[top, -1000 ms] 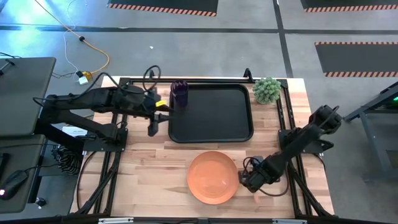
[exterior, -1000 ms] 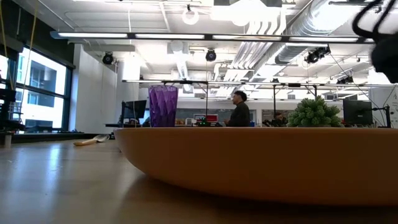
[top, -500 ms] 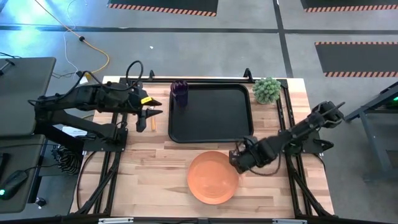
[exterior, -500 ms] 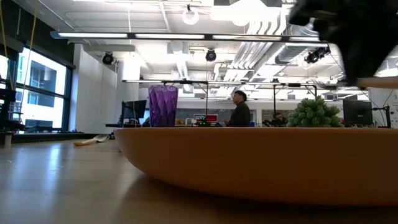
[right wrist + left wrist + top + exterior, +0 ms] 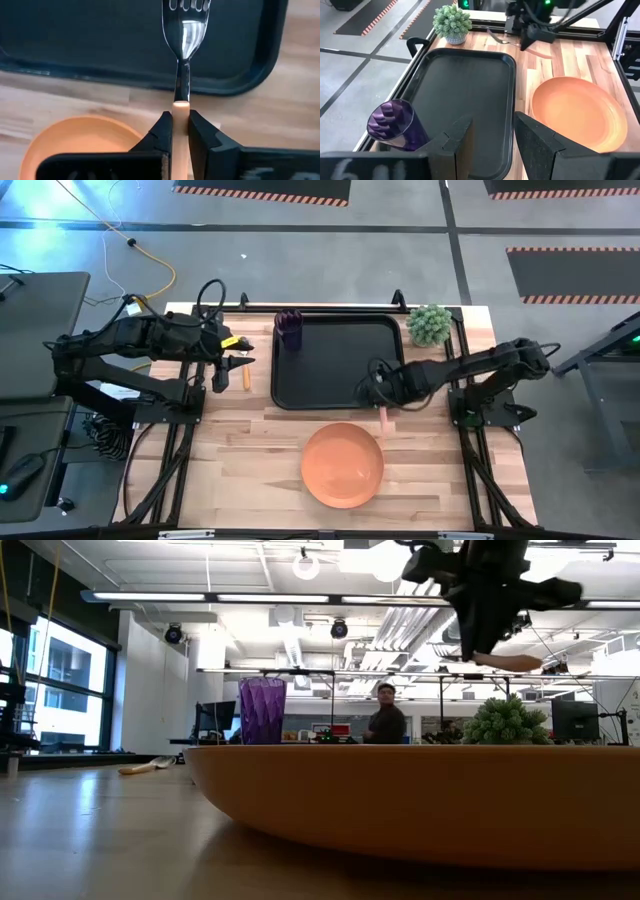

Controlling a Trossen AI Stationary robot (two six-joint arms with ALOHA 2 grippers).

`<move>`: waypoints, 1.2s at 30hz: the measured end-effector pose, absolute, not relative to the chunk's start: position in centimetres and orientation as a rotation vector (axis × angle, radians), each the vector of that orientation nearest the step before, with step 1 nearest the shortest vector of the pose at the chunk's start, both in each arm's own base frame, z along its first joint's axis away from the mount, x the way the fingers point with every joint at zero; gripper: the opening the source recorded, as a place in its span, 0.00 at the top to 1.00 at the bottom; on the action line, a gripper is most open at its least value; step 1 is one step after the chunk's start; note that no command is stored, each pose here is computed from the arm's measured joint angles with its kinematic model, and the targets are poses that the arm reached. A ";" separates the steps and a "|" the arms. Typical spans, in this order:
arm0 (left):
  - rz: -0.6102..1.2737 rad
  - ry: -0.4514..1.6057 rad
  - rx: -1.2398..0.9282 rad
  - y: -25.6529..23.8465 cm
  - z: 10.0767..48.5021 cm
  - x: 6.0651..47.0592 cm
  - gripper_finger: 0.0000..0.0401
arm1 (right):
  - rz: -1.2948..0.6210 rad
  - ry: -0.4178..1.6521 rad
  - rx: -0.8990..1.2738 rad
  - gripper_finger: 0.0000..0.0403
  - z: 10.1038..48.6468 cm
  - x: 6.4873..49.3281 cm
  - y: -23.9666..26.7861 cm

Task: Pick and place plate/cup/fork/spoon on tray
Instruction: Put the orange fork to the right of the black serving tray

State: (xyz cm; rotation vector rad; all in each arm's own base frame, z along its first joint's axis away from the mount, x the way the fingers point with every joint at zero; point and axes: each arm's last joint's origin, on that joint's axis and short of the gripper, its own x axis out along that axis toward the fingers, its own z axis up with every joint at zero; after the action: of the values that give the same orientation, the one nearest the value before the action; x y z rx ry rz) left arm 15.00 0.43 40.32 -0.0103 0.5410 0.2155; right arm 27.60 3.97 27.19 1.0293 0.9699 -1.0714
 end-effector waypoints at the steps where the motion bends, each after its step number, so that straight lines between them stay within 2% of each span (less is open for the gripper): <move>1: 0.216 0.540 -0.011 0.4 40.3 15.0 0.67 | -1.073 0.966 1.020 0.97 27.3 27.5 3.5; 15: 0.244 0.538 -0.003 0.5 40.3 15.0 0.67 | -1.260 0.771 0.853 0.97 30.5 24.4 -5.0; 20: 0.264 0.536 0.003 0.6 40.3 15.0 0.67 | -1.294 0.744 0.886 0.97 30.8 23.6 -8.3; 27: 0.315 0.532 0.017 0.7 40.4 15.0 0.67 | -1.270 0.865 0.935 0.97 29.3 23.7 -11.7; 36: 0.327 0.532 0.021 0.8 40.4 15.0 0.67 | -1.179 1.011 0.991 0.97 25.8 25.8 -12.7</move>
State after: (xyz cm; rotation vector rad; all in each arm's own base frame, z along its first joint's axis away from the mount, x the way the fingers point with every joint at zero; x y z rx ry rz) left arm 14.96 0.75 40.38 0.0206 0.5315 0.3267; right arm 25.81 -12.68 25.82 0.9914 1.0106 -1.1794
